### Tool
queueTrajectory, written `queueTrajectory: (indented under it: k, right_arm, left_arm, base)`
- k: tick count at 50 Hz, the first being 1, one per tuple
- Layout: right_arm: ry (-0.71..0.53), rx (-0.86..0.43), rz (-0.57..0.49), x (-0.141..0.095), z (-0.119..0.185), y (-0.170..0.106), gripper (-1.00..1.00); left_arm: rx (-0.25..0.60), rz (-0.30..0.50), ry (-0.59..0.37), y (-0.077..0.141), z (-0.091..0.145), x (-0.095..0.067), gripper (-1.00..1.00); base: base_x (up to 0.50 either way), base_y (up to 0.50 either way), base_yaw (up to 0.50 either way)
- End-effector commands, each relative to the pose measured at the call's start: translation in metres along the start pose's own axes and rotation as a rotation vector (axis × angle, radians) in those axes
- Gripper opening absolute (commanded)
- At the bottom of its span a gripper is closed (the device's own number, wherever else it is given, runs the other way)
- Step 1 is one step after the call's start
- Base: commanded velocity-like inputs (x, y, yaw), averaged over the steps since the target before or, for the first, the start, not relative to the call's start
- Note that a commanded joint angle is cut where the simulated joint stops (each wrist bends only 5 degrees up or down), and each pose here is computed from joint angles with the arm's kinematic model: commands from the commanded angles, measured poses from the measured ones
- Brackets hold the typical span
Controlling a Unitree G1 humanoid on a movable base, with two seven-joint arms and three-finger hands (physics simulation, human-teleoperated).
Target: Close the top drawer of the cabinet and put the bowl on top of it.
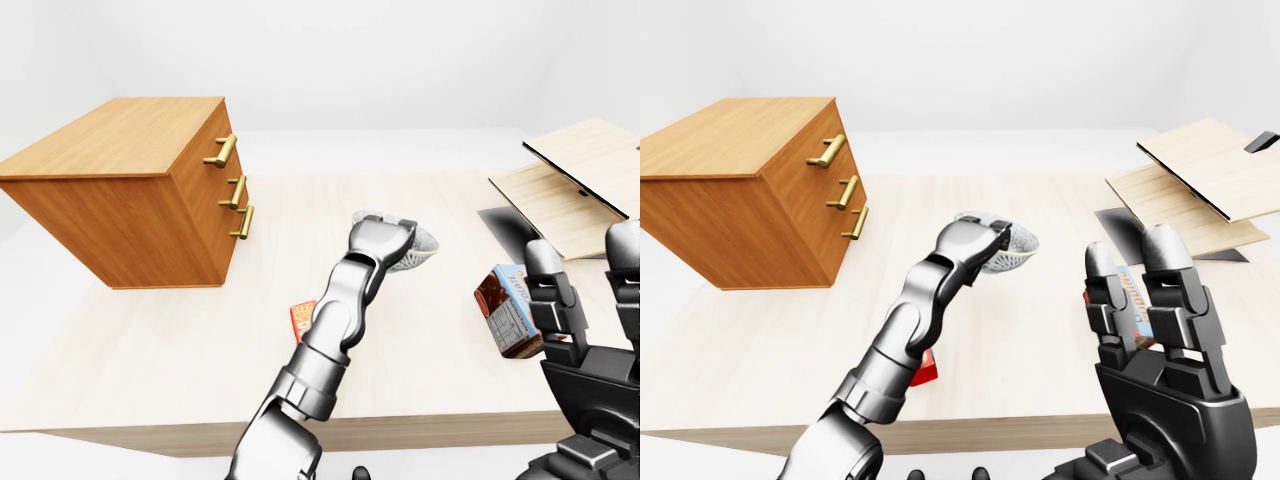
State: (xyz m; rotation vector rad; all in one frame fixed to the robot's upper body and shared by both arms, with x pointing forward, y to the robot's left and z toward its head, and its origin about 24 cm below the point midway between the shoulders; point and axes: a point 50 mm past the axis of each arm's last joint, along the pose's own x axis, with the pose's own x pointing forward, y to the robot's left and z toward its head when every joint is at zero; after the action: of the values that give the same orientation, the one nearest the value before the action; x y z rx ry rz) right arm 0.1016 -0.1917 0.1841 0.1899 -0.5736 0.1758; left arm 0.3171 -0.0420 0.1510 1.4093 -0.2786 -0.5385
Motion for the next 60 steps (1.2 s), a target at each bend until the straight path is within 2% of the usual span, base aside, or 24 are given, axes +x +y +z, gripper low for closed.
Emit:
queueTrajectory:
  k: [1,14,20,23,38,60]
  right_arm:
    - [0.006,0.002,0.001,0.000,0.000,0.000,1.00]
    - [0.005,-0.001,0.006,0.000,-0.001,0.002,1.00]
    - [-0.003,-0.003,0.006,0.001,-0.001,0.002,1.00]
    - [-0.007,-0.005,0.008,0.001,-0.001,0.002,1.00]
    - [0.002,-0.004,0.010,0.000,-0.003,0.004,1.00]
    - [0.018,-0.002,0.017,0.000,-0.005,0.007,1.00]
  left_arm:
    - [0.033,0.060,0.012,0.032,0.001,-0.013,-1.00]
    - [0.071,0.124,0.024,0.070,0.002,-0.029,-1.00]
    - [0.094,0.209,0.035,0.091,0.001,-0.037,-1.00]
    - [0.105,0.267,0.042,0.108,-0.002,-0.042,-1.00]
    - [0.173,0.436,0.094,0.152,-0.017,-0.063,-1.00]
    - [0.239,0.585,0.165,0.194,-0.041,-0.091,-1.00]
  base:
    - [0.00,0.00,0.00]
    - [0.00,0.00,0.00]
    - [0.00,0.00,0.00]
    - [0.00,0.00,0.00]
    - [0.00,0.00,0.00]
    - [0.00,0.00,0.00]
